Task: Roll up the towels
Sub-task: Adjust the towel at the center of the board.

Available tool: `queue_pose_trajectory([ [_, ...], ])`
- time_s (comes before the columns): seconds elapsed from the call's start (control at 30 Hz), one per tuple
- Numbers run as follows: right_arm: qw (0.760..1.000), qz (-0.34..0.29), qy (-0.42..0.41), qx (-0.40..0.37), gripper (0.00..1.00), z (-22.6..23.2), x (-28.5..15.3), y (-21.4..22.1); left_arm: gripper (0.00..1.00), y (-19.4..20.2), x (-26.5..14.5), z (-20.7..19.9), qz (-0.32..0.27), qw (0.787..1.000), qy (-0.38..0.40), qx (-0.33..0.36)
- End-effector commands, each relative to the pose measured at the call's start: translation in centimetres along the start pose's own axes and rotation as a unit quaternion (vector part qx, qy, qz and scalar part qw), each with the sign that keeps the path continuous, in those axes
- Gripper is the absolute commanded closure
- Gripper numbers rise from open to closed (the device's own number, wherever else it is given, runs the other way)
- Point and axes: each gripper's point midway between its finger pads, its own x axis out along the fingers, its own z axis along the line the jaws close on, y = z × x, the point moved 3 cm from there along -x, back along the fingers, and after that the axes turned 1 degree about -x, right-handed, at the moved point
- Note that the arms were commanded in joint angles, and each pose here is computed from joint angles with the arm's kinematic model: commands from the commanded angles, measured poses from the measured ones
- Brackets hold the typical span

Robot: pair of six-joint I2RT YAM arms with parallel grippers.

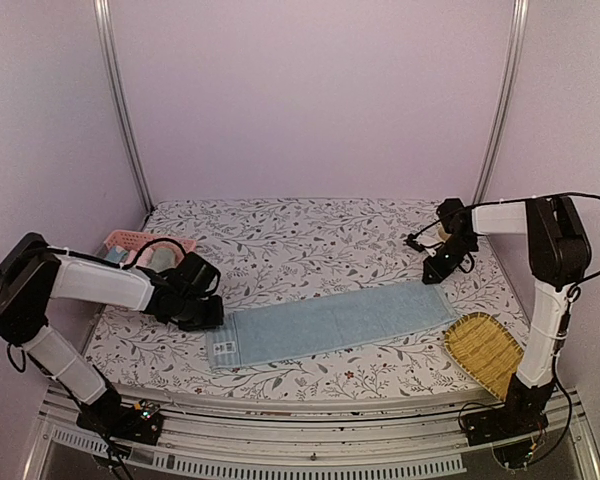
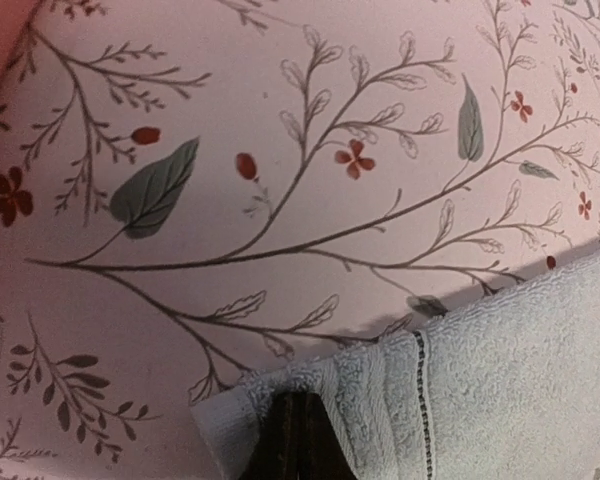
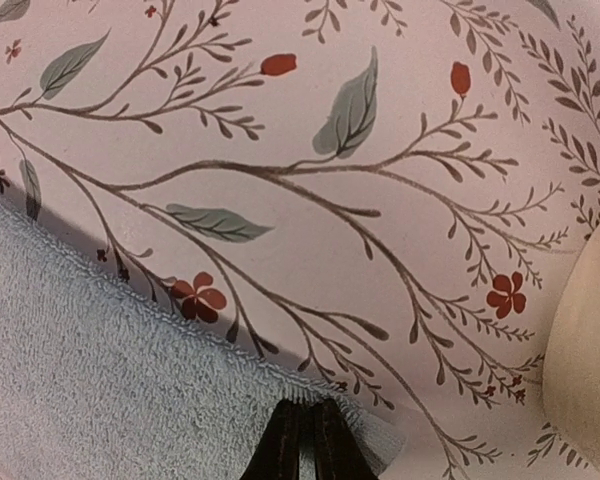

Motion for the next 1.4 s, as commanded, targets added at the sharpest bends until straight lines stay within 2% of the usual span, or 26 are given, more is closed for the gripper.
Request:
queue_pose_trajectory([
  [0.0, 0.999, 0.029, 0.016, -0.018, 0.9, 0.5, 2.7, -1.0, 1.0, 5.1, -1.0, 6.3, 0.064, 0.991, -0.119, -0.016],
  [0.2, 0.999, 0.024, 0.015, -0.027, 0.89, 0.7, 3.6, -4.3, 1.0, 5.7, -2.8, 7.8, 0.045, 0.989, -0.132, -0.041],
  [0.4, 0.999, 0.013, 0.003, -0.042, 0.88, 1.5, 4.3, -6.6, 1.0, 5.3, -3.6, 8.0, 0.032, 0.99, -0.129, -0.038],
  [0.63, 0.998, -0.035, -0.011, -0.044, 0.82, 2.6, 0.3, -9.0, 1.0, 2.7, -4.9, 5.9, 0.002, 0.996, -0.092, -0.001],
  [0.73, 0.997, -0.064, -0.006, -0.046, 0.76, 3.1, -2.7, -9.4, 1.0, 1.0, -6.2, 4.4, -0.024, 0.998, -0.06, 0.021],
  [0.93, 0.995, -0.088, -0.013, -0.036, 0.72, 3.7, -5.5, -8.7, 1.0, -3.2, -10.3, 0.0, -0.107, 0.989, 0.049, 0.092],
  [1.03, 0.997, -0.076, -0.013, -0.026, 0.71, 3.4, -5.1, -7.4, 1.0, -5.3, -12.2, -1.4, -0.144, 0.979, 0.066, 0.127],
  [1.2, 0.998, -0.057, -0.026, -0.004, 0.71, 3.1, -3.8, -5.1, 1.0, -6.9, -12.8, -3.1, -0.168, 0.968, 0.084, 0.165],
  [1.23, 0.998, -0.052, -0.026, -0.002, 0.71, 3.1, -3.4, -4.6, 0.99, -6.8, -12.6, -3.6, -0.169, 0.966, 0.102, 0.166],
  [1.3, 0.999, -0.044, -0.023, 0.002, 0.71, 3.1, -3.0, -4.0, 0.9, -6.4, -11.9, -4.3, -0.168, 0.965, 0.127, 0.158],
  [1.37, 0.999, -0.038, -0.017, 0.004, 0.71, 3.0, -2.7, -3.6, 0.74, -6.1, -11.3, -4.4, -0.165, 0.966, 0.138, 0.141],
])
